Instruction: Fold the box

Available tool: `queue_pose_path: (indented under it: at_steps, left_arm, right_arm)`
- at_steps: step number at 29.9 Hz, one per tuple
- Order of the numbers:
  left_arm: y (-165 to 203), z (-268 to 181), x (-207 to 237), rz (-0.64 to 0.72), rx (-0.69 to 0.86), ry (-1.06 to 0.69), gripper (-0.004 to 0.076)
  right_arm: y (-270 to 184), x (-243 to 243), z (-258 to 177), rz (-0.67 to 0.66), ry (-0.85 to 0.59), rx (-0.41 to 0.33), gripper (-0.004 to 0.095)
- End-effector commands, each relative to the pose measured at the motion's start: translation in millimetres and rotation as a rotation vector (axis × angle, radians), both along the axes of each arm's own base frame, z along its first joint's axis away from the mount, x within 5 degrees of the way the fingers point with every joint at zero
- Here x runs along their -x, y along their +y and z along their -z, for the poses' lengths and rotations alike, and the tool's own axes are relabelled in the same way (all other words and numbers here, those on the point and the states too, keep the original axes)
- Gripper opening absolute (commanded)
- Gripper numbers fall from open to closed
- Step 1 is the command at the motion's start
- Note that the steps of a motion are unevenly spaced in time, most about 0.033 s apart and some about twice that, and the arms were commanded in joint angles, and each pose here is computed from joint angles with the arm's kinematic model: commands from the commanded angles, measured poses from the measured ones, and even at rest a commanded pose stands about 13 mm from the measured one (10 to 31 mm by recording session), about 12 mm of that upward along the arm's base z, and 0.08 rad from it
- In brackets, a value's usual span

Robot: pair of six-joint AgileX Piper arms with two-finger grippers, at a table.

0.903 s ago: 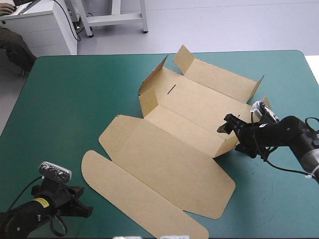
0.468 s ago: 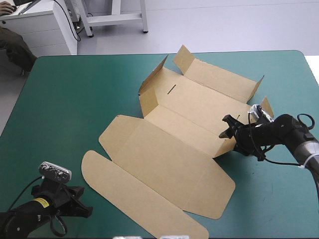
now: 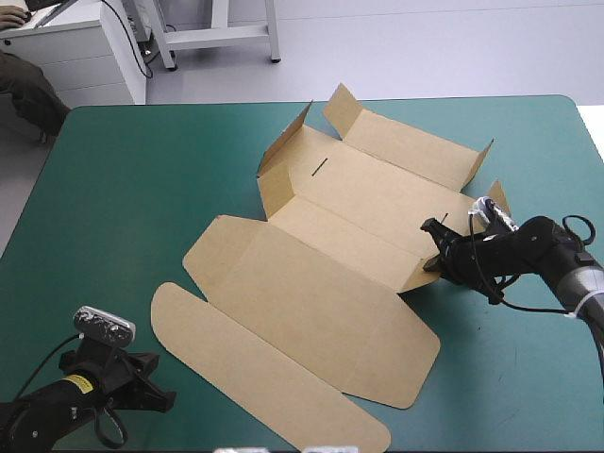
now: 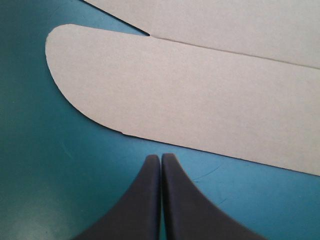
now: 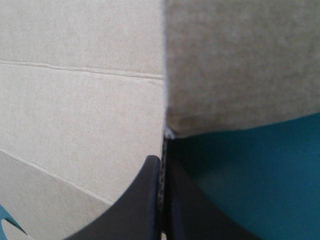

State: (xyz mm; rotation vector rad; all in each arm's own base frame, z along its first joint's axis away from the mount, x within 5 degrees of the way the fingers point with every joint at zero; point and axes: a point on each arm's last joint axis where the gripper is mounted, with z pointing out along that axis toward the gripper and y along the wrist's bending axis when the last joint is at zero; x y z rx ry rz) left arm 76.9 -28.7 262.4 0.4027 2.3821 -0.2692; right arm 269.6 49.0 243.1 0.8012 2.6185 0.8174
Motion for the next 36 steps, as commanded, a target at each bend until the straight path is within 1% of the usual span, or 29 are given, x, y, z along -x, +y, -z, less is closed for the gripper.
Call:
queue_pose_path:
  at_steps: [1,7,9,13,18,20,22,24,28,34,36]
  left_arm:
    - [-1.4,-11.2,-5.3,-0.013,0.032,-0.057,-0.0008]
    - [-1.4,-11.2,-5.3,-0.013,0.032,-0.057,-0.0008]
    - [-1.5,-11.1,-5.2,-0.013,0.032,-0.056,-0.0008]
    - [-1.7,-18.1,-4.7,-0.008,0.033,-0.067,-0.0008]
    - [-1.7,-43.9,-4.4,-0.003,0.036,-0.143,-0.0008]
    - [-1.7,-54.8,-3.8,-0.003,0.039,-0.178,-0.0008]
    - [-1.8,-64.8,-3.0,-0.002,0.043,-0.209,-0.0008]
    - [-2.0,-72.1,-1.8,0.001,0.048,-0.229,-0.0008]
    - [-3.6,-81.6,0.5,0.009,0.069,-0.249,-0.0008]
    - [-4.9,-83.8,1.0,0.012,0.090,-0.253,-0.0008]
    - [-4.8,-84.3,0.6,0.010,0.091,-0.260,-0.0008]
  right_arm:
    - [-1.3,-4.1,-18.3,-0.024,-0.108,0.010,-0.0014]
    - [-1.6,-6.3,-22.1,-0.127,-0.183,0.075,-0.0014]
    - [-2.7,-9.7,-28.9,-0.162,-0.223,0.115,-0.0014]
    - [-7.5,-16.9,-48.0,-0.242,-0.290,0.235,-0.0014]
    - [-16.9,-25.2,-75.5,-0.339,-0.373,0.432,-0.0015]
    - [-18.9,-28.0,-86.7,-0.410,-0.428,0.511,-0.0015]
    - [-19.5,-30.9,-95.7,-0.470,-0.484,0.571,-0.0015]
    - [-19.7,-33.2,-103.8,-0.514,-0.537,0.617,-0.0018]
    - [-19.5,-37.2,-113.9,-0.635,-0.649,0.738,-0.0020]
    - [-17.6,-43.7,-123.6,-0.738,-0.820,0.872,-0.0020]
    - [-16.1,-45.1,-126.3,-0.793,-0.880,0.923,-0.0021]
